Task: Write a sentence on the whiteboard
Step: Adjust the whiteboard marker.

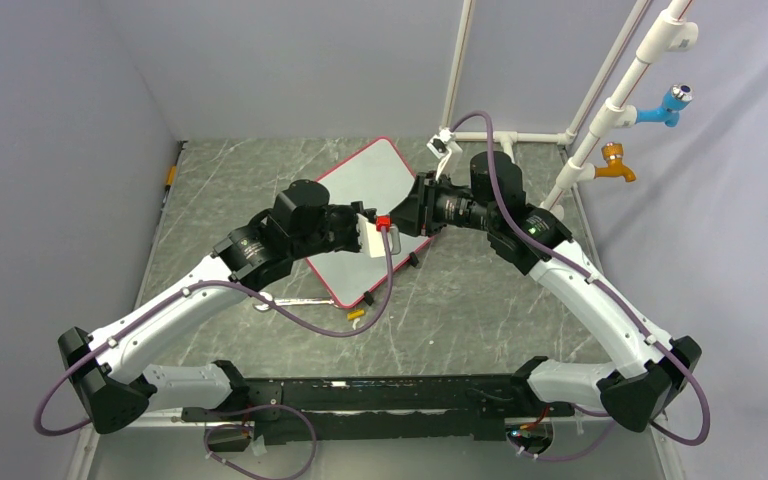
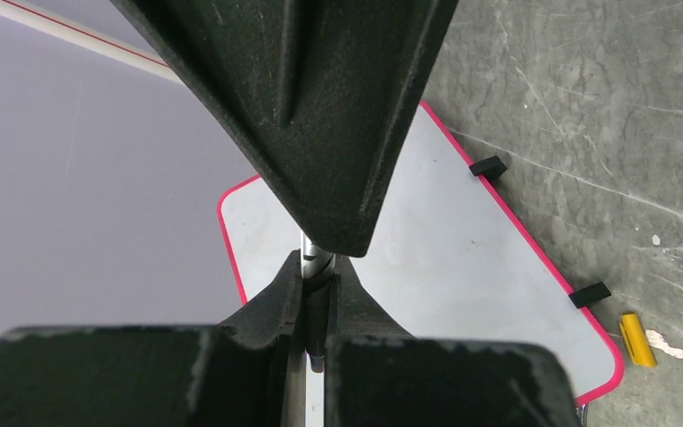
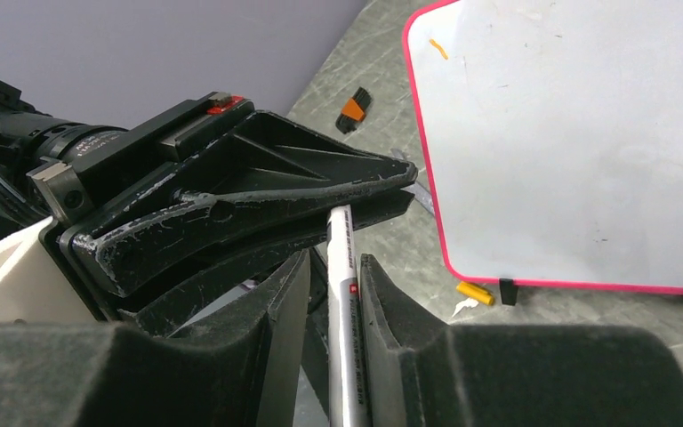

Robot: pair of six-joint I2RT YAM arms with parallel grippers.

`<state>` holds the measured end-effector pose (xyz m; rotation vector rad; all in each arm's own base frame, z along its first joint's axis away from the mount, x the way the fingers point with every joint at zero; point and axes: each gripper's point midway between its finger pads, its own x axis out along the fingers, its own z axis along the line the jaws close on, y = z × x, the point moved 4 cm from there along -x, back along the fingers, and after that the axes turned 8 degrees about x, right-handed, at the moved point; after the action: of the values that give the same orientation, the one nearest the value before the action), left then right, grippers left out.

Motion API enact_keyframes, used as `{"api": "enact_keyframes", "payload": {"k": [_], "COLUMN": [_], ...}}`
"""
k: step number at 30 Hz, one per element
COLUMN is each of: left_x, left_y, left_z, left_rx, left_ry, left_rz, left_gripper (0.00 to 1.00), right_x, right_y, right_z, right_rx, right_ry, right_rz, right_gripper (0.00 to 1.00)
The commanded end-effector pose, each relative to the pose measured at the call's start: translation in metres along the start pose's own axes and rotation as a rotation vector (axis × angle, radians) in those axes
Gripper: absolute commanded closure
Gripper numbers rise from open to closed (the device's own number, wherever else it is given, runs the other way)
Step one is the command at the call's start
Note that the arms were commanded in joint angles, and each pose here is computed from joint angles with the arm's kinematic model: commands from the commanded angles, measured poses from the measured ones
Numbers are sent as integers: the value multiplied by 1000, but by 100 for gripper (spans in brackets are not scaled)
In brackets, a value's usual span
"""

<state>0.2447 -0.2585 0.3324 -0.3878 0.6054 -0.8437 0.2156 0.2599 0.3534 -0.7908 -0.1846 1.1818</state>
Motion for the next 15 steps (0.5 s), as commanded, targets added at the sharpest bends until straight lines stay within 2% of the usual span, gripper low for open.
{"api": "enact_keyframes", "payload": {"k": [1, 8, 15], "left_x": [-5, -5, -5], "left_y": [-8, -8, -9], "left_z": [15, 14, 13], "left_rx": [-17, -17, -24], "left_ry": [-57, -57, -56], "left_rz": [-23, -24, -33], "left_gripper": [100, 100, 100], "right_x": [-3, -1, 2], "right_y": [-12, -13, -14], "right_z": [10, 10, 8], "right_rx": [-28, -20, -2], "right_ry": [-37, -39, -45], "right_rz": [-60, -66, -80], "right_gripper": [72, 79, 79]}}
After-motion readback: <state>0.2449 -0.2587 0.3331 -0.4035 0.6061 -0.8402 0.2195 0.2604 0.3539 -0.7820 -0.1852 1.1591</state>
